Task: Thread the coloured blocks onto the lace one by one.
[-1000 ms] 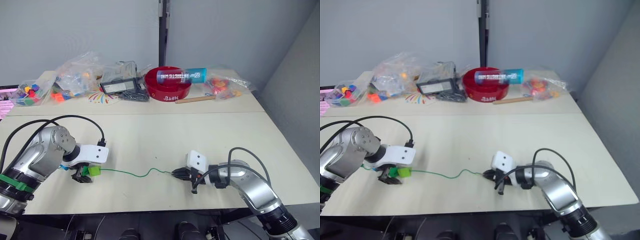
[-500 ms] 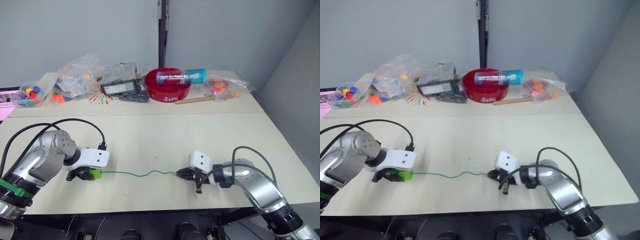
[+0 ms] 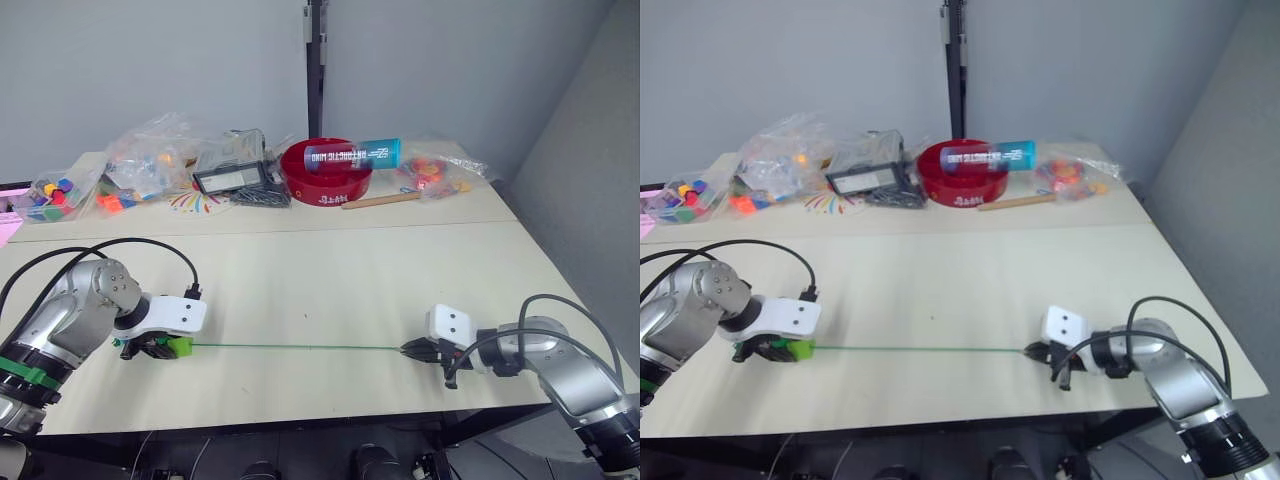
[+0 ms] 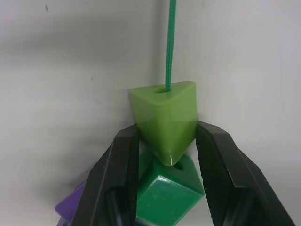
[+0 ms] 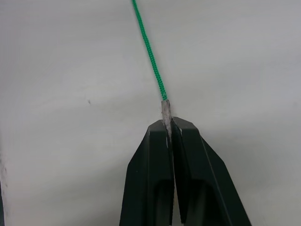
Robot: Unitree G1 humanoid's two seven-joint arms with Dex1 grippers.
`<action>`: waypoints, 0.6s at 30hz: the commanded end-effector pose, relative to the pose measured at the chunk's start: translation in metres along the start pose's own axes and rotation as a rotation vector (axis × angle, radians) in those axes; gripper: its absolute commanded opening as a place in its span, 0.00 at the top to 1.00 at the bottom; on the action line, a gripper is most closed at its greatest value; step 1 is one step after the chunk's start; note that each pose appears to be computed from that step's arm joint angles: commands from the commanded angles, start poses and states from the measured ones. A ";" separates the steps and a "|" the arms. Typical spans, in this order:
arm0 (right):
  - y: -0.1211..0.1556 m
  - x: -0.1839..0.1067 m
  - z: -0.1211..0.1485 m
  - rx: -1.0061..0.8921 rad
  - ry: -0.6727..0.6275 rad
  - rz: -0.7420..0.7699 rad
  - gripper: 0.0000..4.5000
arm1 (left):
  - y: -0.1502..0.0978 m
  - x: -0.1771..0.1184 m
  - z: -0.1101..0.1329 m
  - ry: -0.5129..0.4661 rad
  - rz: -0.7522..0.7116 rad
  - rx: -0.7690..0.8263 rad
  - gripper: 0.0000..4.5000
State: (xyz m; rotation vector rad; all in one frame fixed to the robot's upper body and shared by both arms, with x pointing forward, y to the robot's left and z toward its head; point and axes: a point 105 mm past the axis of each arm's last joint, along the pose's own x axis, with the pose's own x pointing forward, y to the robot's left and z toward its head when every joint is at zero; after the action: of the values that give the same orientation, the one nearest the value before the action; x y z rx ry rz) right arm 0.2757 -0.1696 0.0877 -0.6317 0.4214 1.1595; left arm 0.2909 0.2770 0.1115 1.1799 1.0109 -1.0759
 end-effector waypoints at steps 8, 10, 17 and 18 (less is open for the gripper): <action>-0.019 -0.027 -0.029 0.009 0.101 -0.104 1.00 | -0.012 0.002 -0.051 0.136 0.001 -0.127 0.72; -0.021 -0.031 -0.034 0.013 0.124 -0.119 1.00 | -0.013 0.001 -0.051 0.134 0.002 -0.132 0.72; -0.027 -0.035 -0.035 0.009 0.134 -0.134 1.00 | -0.017 0.002 -0.052 0.136 0.000 -0.142 0.72; -0.027 -0.035 -0.033 0.006 0.128 -0.131 1.00 | -0.017 0.002 -0.053 0.136 0.001 -0.143 0.72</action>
State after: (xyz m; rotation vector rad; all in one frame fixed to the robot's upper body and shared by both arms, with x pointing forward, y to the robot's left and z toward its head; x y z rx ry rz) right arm 0.2861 -0.2065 0.0893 -0.6893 0.4437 1.0578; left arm 0.2840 0.3077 0.1098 1.1568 1.0536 -0.9616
